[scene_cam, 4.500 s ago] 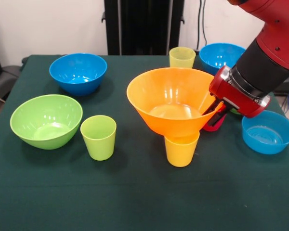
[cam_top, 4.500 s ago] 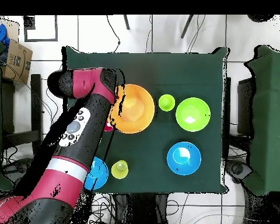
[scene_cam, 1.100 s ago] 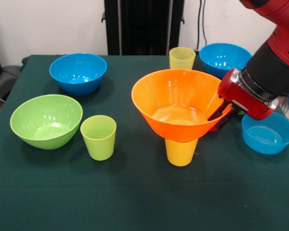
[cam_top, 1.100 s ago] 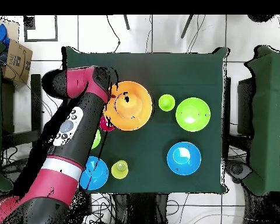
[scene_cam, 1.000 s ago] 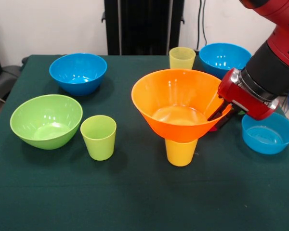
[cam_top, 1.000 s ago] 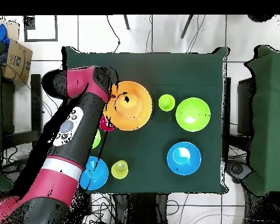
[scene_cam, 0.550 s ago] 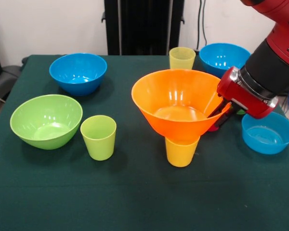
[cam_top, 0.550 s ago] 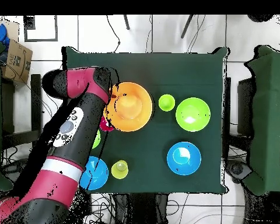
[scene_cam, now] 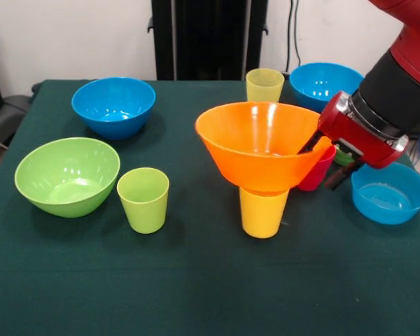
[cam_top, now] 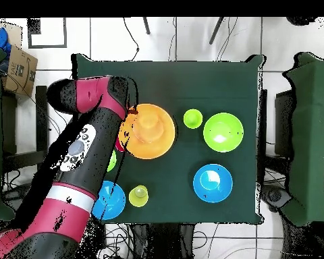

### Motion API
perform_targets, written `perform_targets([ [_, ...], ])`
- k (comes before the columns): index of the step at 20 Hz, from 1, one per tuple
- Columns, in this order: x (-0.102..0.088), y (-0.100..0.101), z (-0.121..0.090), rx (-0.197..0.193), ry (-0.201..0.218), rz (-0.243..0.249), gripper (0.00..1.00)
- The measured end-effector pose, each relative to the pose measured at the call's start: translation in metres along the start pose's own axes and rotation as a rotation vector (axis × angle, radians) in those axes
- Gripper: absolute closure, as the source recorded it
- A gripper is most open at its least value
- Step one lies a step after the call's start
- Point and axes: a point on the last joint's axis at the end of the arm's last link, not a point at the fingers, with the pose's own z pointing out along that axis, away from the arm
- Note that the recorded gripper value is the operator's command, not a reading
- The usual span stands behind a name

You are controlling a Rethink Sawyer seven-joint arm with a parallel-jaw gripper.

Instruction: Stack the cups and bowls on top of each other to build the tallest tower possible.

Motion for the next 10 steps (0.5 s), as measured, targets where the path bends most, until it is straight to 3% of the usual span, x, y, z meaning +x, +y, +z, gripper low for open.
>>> perform_targets([
  [10, -0.008, -0.003, -0.015, -0.023, -0.031, 0.01, 0.0],
])
